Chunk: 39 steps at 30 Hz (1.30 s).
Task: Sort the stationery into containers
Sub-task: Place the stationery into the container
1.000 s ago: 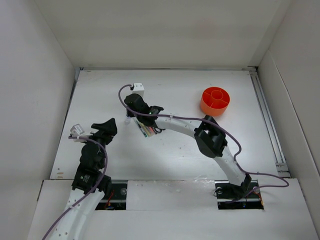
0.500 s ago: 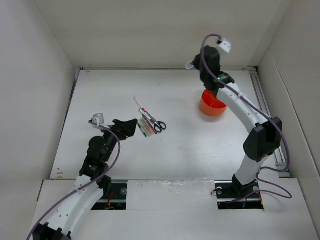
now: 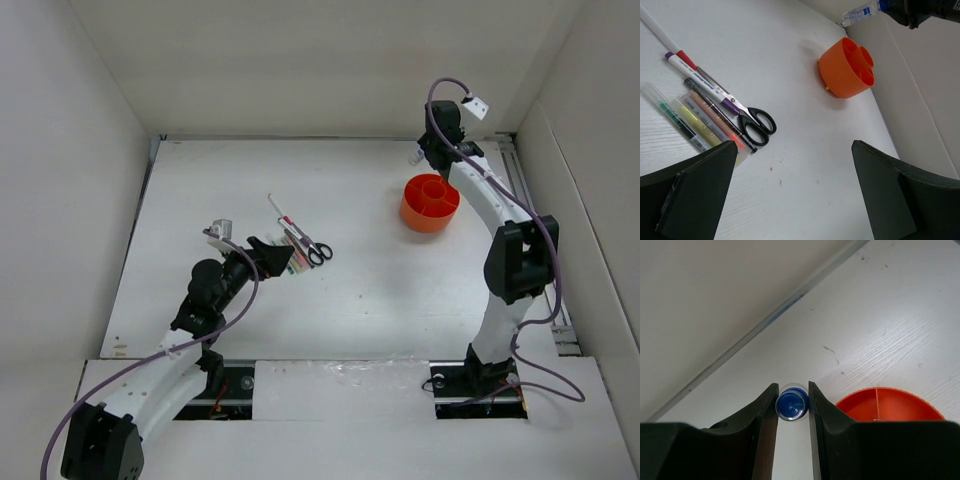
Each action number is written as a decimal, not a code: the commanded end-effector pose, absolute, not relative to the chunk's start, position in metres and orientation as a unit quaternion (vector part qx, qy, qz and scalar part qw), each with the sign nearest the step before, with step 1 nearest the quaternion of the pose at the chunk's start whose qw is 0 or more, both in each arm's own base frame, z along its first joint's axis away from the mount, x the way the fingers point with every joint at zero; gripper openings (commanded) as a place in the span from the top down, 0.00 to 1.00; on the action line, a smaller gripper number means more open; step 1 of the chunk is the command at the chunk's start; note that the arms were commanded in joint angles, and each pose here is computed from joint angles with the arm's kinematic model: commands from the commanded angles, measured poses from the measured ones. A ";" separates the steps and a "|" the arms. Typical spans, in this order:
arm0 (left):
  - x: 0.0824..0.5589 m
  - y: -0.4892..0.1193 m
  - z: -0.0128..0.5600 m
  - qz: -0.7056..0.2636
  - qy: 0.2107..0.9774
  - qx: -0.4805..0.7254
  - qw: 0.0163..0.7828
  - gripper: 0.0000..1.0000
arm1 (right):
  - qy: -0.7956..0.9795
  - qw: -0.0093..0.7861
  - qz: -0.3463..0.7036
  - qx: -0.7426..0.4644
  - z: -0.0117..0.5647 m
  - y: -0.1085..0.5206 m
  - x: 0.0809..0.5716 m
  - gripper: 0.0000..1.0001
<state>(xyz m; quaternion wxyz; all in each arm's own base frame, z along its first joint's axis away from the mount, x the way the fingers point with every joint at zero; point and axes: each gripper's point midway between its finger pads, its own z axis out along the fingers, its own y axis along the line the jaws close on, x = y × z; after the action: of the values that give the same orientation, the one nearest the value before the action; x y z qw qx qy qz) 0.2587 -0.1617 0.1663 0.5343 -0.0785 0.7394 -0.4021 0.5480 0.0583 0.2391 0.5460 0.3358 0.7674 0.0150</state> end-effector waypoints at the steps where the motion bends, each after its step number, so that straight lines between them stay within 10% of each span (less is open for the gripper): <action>1: 0.260 -0.169 0.199 -0.427 0.706 -0.049 0.563 0.00 | 0.757 0.553 0.008 0.349 0.251 0.047 0.550 0.93; 39: 0.258 -0.171 0.197 -0.432 0.706 -0.049 0.559 0.00 | 0.770 0.524 -0.026 0.364 0.225 0.037 0.481 0.96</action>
<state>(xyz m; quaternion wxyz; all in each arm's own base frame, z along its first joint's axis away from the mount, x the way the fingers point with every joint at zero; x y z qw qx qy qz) 0.2579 -0.1663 0.1692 0.5335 -0.0674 0.7354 -0.4124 0.4754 0.0293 0.2114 0.5109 0.3588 0.7807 -0.0280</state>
